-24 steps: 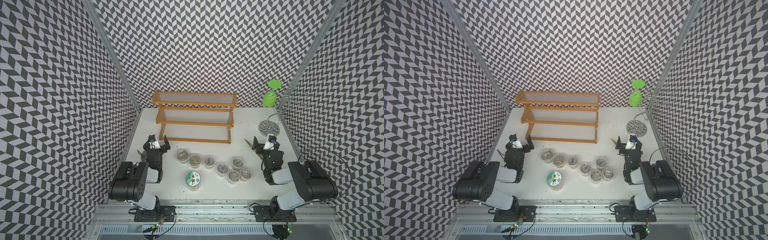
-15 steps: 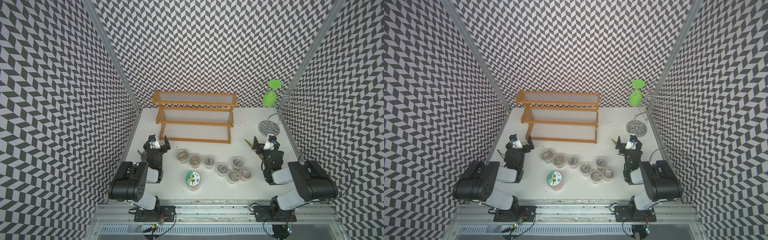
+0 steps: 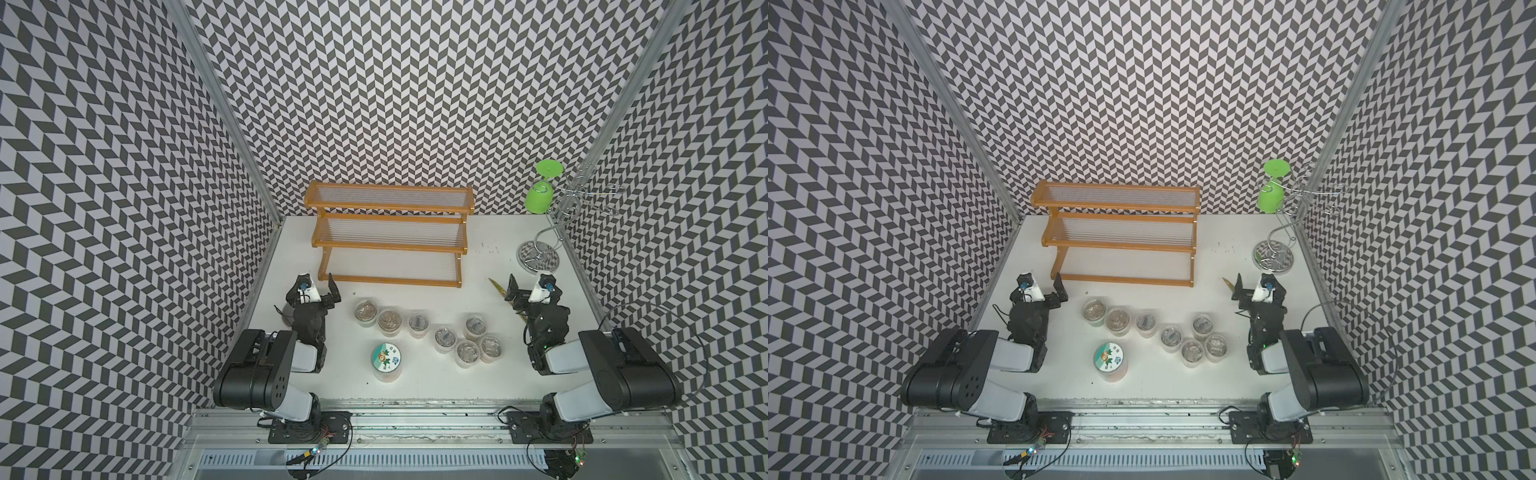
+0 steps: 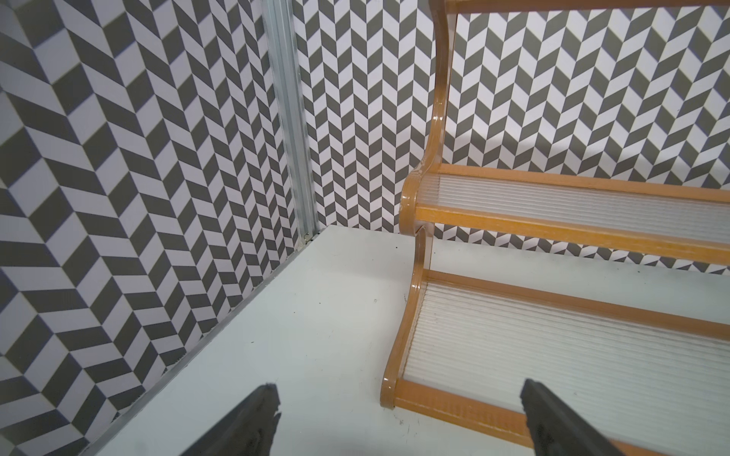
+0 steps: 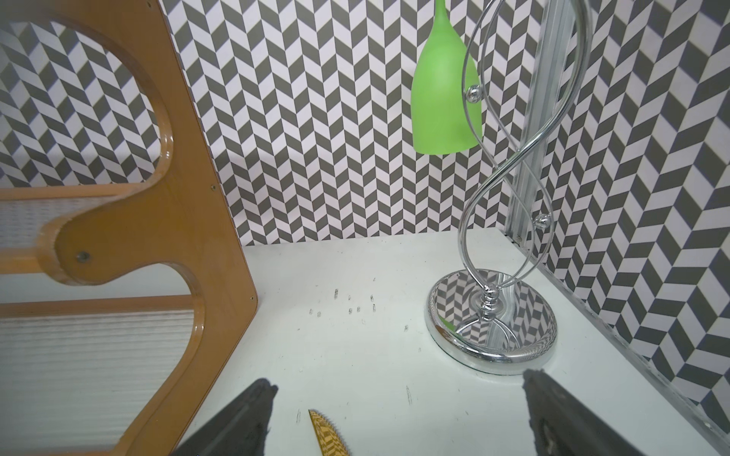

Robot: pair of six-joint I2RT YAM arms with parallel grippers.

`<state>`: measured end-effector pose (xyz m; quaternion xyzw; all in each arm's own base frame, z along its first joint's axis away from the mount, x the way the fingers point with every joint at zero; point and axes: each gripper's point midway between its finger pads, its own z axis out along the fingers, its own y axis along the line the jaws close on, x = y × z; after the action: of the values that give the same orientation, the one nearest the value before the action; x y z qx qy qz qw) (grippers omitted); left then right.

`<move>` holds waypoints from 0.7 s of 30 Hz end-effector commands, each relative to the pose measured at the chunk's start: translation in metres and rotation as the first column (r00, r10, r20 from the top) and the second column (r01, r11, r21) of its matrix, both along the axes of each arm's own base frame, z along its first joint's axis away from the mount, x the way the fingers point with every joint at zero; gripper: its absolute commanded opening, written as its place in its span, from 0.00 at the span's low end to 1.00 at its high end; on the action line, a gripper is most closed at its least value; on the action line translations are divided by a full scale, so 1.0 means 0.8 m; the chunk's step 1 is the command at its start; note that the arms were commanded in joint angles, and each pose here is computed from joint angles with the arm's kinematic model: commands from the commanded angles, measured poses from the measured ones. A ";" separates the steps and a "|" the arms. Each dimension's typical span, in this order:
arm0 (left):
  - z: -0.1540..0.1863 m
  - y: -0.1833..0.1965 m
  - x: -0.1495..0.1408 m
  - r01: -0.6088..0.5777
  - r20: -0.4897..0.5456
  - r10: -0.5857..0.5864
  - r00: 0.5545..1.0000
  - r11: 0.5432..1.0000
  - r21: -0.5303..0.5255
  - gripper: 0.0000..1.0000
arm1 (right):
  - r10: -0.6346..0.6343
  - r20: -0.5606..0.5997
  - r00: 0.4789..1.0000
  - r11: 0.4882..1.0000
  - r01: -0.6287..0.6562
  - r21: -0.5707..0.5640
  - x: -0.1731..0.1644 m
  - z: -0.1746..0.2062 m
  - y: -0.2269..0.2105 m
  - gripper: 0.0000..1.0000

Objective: Place the seed container on the shelf
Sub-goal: Adjust the shelf at the center of the board.

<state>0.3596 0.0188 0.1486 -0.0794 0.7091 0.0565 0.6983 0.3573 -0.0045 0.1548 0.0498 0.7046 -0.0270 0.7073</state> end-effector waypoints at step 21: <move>0.099 -0.001 -0.002 -0.061 -0.003 0.065 0.998 0.929 -0.366 1.00 | 0.104 -0.147 0.984 0.895 -0.028 0.445 0.007 0.067 0.024 1.00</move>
<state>0.3577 0.0231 0.2433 -0.1964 0.6705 -0.0059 0.7154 0.3640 -0.0117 0.2123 0.2011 0.7268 0.0749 0.6525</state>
